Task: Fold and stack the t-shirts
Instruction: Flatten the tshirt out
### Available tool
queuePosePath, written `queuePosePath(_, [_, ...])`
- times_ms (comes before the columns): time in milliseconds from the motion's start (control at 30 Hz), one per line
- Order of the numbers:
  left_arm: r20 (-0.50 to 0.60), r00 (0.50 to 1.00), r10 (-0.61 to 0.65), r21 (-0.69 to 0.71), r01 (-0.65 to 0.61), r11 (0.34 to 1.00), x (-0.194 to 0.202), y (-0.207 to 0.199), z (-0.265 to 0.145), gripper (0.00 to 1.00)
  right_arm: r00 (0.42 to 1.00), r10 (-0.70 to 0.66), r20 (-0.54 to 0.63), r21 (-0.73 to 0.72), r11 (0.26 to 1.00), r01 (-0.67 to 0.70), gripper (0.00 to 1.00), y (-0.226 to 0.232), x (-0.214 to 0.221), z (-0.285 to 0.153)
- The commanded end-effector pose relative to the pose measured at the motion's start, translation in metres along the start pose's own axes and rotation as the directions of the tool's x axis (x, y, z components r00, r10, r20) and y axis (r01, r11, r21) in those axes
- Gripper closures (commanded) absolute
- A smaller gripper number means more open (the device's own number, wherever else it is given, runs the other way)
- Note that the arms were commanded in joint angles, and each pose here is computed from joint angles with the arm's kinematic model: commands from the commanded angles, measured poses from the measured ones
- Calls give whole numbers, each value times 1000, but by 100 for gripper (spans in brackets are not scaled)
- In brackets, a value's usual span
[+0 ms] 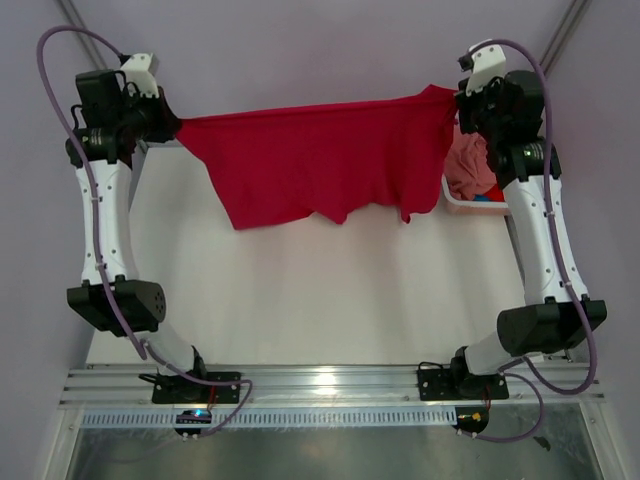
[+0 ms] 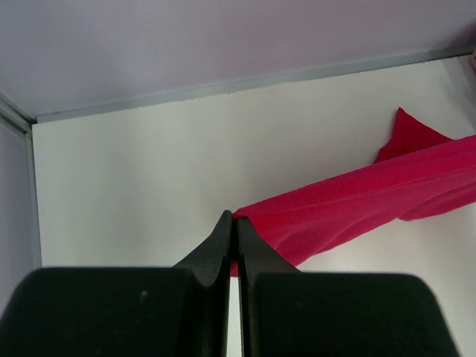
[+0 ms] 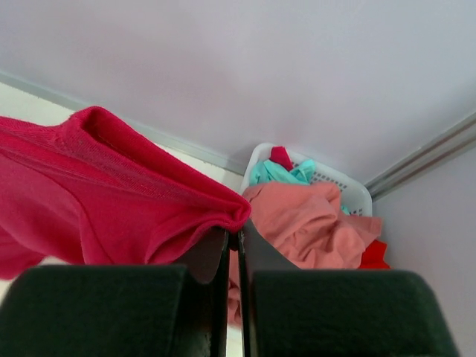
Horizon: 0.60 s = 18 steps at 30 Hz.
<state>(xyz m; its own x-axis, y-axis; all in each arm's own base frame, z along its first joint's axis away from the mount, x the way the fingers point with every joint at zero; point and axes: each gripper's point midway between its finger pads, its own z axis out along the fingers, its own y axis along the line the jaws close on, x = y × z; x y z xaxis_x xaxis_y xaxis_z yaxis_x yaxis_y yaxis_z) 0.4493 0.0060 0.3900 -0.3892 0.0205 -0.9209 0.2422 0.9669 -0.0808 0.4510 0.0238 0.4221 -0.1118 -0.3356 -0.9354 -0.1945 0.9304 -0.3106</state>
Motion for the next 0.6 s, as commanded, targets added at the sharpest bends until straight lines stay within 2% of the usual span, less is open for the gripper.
queuePosePath(0, [-10, 999, -35, -208, 32, 978, -1, 65, 6, 100, 999, -4, -44, 203, 979, 13, 97, -60, 4, 13])
queuePosePath(133, [-64, 996, -70, -212, 55, 976, 13, 84, 47, 100, 995, 27, -101, 214, 977, -5, 97, -66, 18, 47])
queuePosePath(233, [-59, 994, -93, -209, 79, 975, 16, 94, 70, 100, 994, 77, -82, 225, 973, -57, 97, -67, 22, 72])
queuePosePath(433, [43, 990, -134, -210, 140, 968, -3, 105, 96, 100, 992, 121, 17, 265, 957, -121, 97, -79, 9, 111])
queuePosePath(467, [37, 989, -143, -212, 148, 966, 1, 108, 104, 100, 992, 110, 56, 289, 950, -121, 97, -88, -9, 109])
queuePosePath(567, [85, 987, -134, -227, 150, 962, -15, 116, 109, 100, 995, 66, 72, 319, 944, -85, 97, -94, -14, 118])
